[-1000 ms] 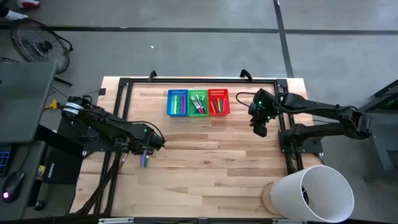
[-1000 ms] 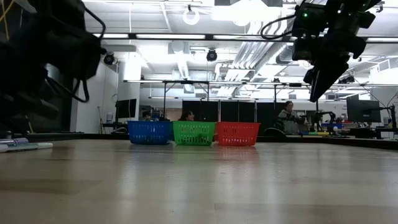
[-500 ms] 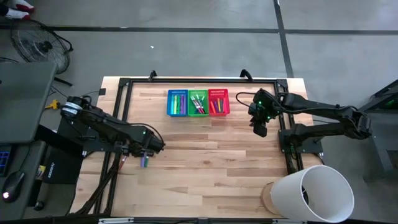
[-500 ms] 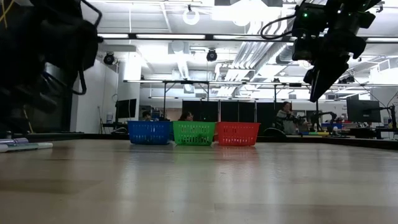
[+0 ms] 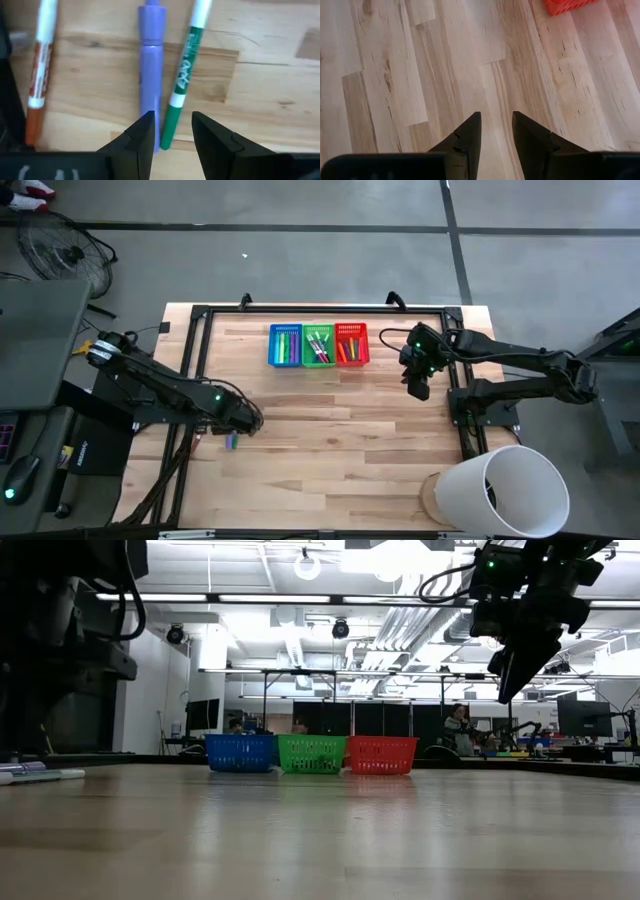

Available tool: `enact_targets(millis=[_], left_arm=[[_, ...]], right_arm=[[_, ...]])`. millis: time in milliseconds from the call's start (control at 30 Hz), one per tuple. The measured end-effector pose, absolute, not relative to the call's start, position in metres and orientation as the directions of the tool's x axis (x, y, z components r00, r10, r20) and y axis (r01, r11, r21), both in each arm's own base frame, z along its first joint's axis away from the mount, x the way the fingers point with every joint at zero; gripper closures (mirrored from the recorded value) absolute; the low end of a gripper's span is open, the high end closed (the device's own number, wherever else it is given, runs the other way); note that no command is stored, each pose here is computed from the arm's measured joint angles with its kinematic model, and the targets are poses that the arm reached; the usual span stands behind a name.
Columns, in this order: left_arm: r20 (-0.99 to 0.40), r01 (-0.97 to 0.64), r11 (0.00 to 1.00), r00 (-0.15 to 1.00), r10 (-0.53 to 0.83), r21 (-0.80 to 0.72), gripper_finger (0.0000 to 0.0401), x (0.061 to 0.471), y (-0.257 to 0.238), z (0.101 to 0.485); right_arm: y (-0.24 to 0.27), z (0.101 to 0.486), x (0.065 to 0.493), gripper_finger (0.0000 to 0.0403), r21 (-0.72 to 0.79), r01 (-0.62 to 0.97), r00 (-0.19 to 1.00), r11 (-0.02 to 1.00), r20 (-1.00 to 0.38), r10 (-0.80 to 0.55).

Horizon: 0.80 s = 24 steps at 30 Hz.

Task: Pick & Place Markers
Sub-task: Put the green marker pen into the green bin

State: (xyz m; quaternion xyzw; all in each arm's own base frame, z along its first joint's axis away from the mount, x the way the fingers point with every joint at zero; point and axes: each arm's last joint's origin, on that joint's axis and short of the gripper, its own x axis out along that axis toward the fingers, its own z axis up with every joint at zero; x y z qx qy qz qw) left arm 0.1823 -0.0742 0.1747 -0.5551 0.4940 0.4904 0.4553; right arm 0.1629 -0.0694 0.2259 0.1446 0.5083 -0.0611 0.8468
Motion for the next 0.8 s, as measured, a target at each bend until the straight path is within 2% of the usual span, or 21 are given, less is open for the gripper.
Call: enact_targets(millis=[167,433,800], left_arm=[[-0.995,-0.988,-0.154,0.021,-0.098,-0.006,0.0275,0.184,-0.075,0.172],[-0.995,-0.988,-0.149,0.056,-0.076,-0.044,0.0275,0.19,-0.076,0.168],[-0.998,-0.988,-0.15,0.032,-0.05,-0.024,0.0275,0.194,-0.062,0.164]], right_arm=[[-0.069,0.226,0.163,0.0304,0.183,0.25,0.476,0.951,-0.878,0.044],[-0.069,0.226,0.163,0.0304,0.183,0.25,0.477,0.951,-0.878,0.044],[-0.069,0.226,0.163,0.0304,0.182,0.25,0.476,0.951,-0.878,0.043]])
